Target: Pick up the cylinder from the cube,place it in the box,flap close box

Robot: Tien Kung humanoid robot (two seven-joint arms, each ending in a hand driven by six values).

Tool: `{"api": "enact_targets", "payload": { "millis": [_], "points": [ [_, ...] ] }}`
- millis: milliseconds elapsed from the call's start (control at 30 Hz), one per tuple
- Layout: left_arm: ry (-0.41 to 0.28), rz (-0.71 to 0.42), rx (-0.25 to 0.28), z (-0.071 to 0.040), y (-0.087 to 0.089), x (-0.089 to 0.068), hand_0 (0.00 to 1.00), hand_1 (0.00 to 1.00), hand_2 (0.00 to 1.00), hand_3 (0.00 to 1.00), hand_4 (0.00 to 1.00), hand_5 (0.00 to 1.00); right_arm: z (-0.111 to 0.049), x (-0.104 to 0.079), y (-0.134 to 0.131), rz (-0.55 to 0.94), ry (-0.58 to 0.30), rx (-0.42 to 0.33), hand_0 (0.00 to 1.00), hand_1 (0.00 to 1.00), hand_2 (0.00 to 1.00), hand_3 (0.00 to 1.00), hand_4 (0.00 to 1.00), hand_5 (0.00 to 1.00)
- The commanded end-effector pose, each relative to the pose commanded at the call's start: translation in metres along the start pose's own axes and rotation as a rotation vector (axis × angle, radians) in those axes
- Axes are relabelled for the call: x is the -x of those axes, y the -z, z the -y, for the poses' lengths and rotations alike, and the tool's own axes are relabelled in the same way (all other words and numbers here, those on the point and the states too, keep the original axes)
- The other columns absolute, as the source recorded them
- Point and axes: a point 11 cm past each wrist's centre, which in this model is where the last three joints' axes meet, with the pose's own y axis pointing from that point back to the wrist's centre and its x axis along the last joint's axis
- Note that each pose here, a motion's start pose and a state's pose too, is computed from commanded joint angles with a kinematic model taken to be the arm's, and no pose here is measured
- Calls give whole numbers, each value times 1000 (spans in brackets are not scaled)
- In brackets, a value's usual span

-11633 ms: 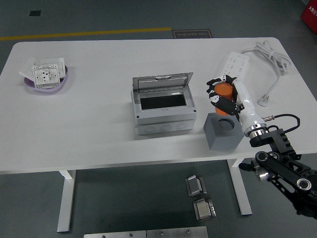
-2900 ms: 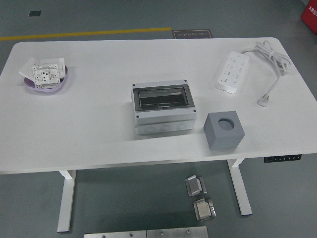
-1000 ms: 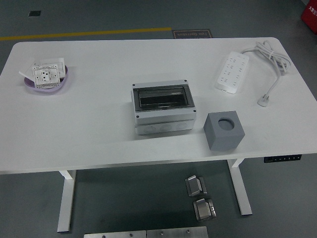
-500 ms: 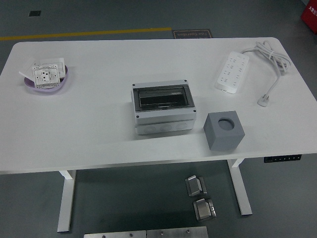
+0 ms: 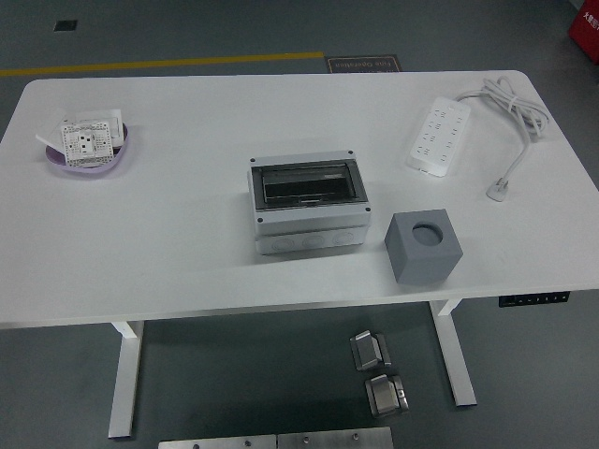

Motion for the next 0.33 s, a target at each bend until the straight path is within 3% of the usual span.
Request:
{"api": "enact_targets", "payload": {
  "millis": [333],
  "points": [
    [-5,-2,-3,2,3,-4,652,643,563,622,661,361,-3,14,-7,20,26,12,787,724,741,746,846,580]
  ]
}}
